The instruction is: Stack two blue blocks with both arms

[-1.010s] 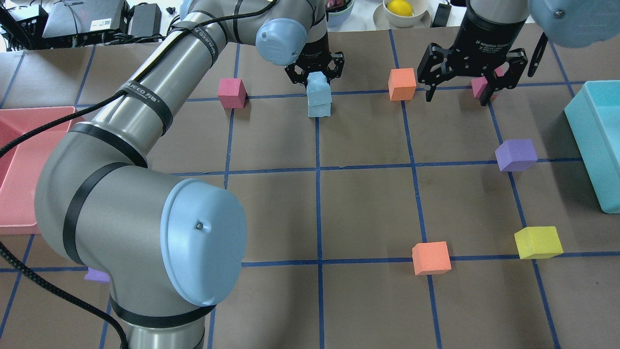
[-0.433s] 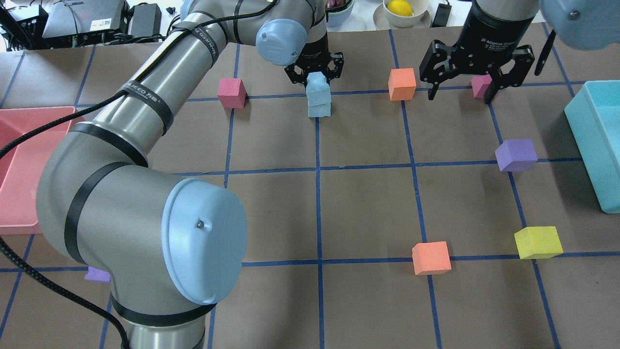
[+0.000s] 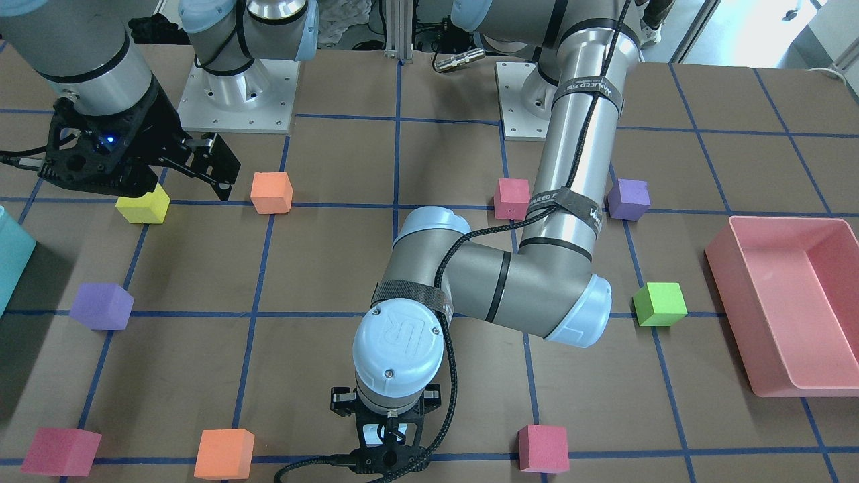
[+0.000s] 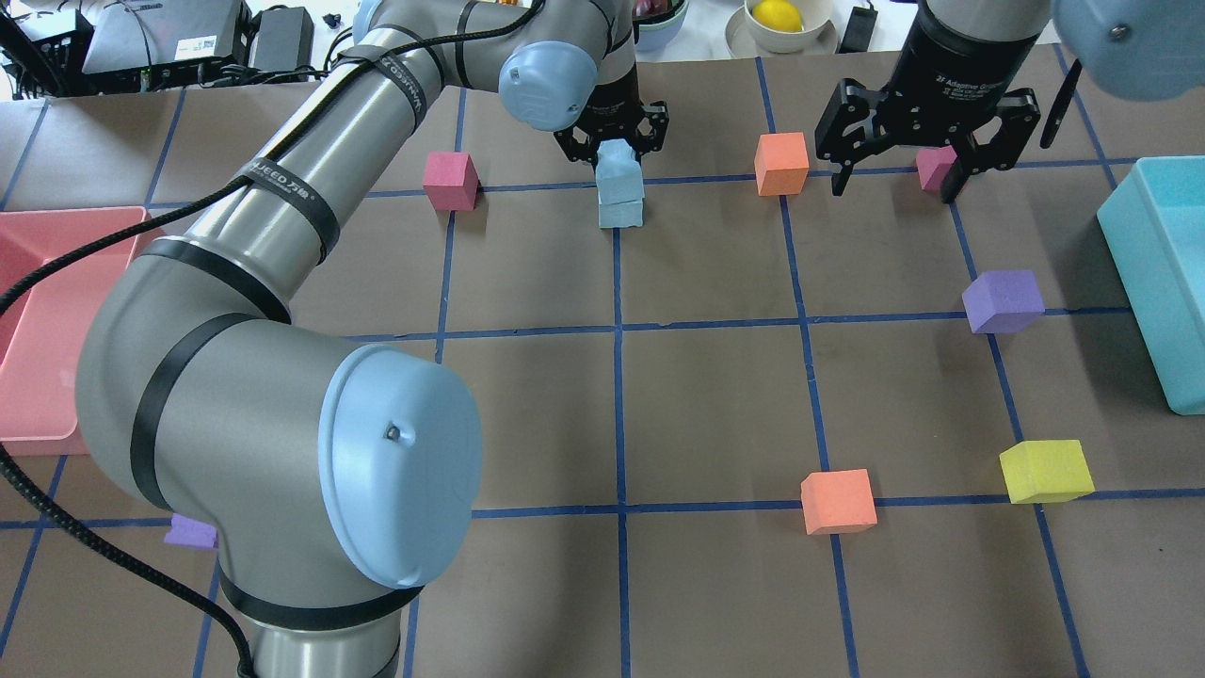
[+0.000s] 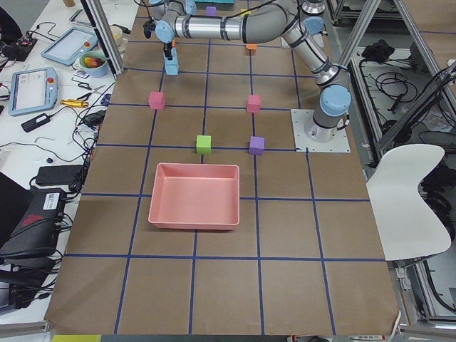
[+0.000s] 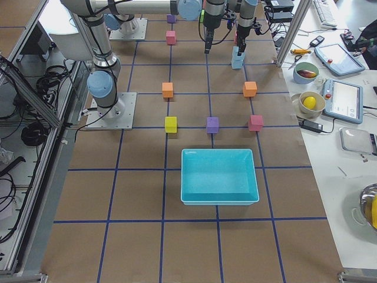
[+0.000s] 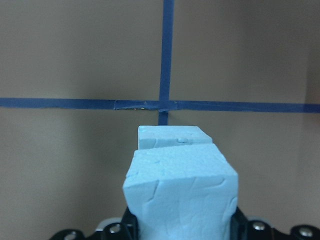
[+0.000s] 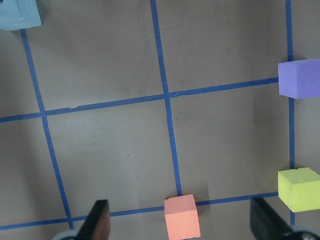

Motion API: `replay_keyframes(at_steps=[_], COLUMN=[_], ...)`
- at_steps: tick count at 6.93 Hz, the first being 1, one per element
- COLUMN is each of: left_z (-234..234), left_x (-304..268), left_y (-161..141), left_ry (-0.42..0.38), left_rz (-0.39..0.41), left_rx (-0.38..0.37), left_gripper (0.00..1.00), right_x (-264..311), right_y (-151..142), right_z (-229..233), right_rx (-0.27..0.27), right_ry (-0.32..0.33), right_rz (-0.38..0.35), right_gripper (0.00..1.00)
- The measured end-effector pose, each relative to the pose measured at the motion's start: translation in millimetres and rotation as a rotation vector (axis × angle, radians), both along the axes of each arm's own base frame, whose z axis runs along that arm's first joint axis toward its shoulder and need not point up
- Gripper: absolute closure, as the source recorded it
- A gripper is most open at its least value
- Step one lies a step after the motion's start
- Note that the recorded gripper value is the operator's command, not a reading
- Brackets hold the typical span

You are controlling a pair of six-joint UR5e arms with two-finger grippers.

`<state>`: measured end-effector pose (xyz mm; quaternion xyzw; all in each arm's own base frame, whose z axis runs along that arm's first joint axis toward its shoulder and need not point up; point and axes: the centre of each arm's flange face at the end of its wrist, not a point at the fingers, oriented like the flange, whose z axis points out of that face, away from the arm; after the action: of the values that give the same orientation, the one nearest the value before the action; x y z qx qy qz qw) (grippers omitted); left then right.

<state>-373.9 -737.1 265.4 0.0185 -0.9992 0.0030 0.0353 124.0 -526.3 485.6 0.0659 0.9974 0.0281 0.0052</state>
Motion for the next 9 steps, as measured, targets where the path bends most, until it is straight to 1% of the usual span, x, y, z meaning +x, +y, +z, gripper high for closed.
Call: replay_keyframes(at_steps=[1,3,4,5,6,7,8,9], left_z=[-2,-1,6,24,49,82,120,165], left_x=[0,0,2,12,31,62,105,151], left_y=[0,-1,-1,-1,1,7,15,30], left_ry=[0.000,0.001,0.004,0.008,0.007,-0.002,-0.010,-0.011], left_rz=[-0.002,-0.005,-0.004,0.003,-0.006,-0.046,-0.081,-0.110], left_rx=[0.000,-0.005,-0.010,-0.012,0.002,0.034,0.070,0.095], left_gripper=[0.00,0.00,0.00,0.00,0.00,0.00,0.00,0.08], right_x=[0,0,0,0,0,0,0,0], right_y=[0,0,1,1,1,0,0,0], right_z=[0,2,2,2,2,1,2,3], right_rx=[0.000,-0.004,-0.004,-0.004,-0.006,-0.007,-0.008,-0.011], right_ry=[0.000,-0.001,-0.002,-0.002,-0.001,-0.001,-0.002,-0.003], right_rz=[0.001,0.032,0.042,0.045,0.047,0.048,0.049,0.050], right_gripper=[0.00,0.00,0.00,0.00,0.00,0.00,0.00,0.00])
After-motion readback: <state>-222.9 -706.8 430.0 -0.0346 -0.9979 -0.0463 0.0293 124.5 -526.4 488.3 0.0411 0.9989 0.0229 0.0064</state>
